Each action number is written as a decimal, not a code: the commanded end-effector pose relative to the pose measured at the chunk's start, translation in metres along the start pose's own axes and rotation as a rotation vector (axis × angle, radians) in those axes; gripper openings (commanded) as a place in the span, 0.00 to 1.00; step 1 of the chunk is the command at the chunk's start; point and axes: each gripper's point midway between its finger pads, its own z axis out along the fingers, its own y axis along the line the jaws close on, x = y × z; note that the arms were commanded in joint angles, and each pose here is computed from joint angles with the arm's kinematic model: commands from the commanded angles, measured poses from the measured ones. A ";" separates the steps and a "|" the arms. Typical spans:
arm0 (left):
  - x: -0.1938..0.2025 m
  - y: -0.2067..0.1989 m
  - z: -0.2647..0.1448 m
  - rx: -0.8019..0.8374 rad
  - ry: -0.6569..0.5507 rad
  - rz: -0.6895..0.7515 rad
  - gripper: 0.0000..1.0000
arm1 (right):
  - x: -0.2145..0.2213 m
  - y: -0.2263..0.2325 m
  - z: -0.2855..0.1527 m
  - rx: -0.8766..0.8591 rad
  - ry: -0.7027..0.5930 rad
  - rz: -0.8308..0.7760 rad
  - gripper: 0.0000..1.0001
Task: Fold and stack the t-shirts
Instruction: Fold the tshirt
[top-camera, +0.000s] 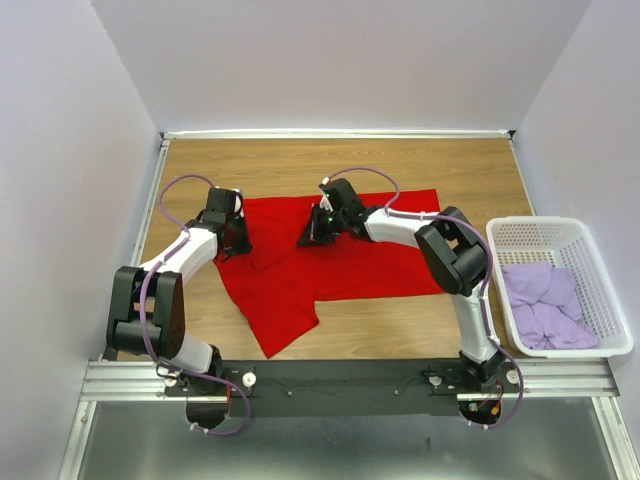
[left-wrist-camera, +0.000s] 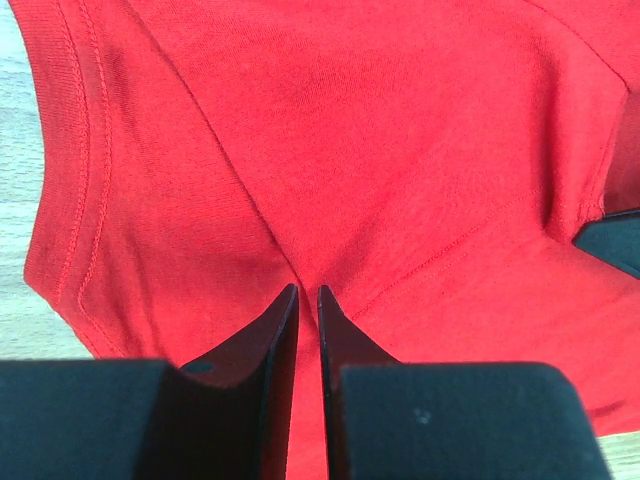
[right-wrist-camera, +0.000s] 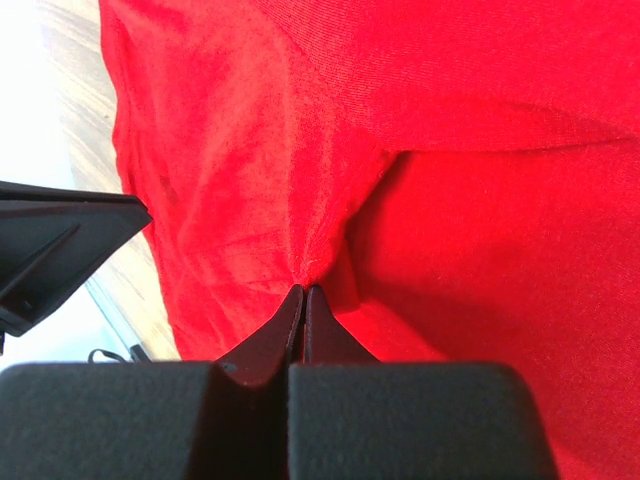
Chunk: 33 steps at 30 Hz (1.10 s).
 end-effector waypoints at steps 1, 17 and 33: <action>-0.014 0.000 -0.010 -0.016 -0.043 0.007 0.21 | -0.013 0.026 -0.004 -0.051 -0.030 0.012 0.04; -0.006 -0.003 -0.016 0.003 -0.025 -0.013 0.21 | 0.001 -0.021 -0.023 0.149 -0.063 -0.032 0.13; -0.053 0.007 -0.013 -0.051 -0.109 -0.018 0.21 | -0.072 -0.060 -0.090 0.323 -0.258 -0.172 0.56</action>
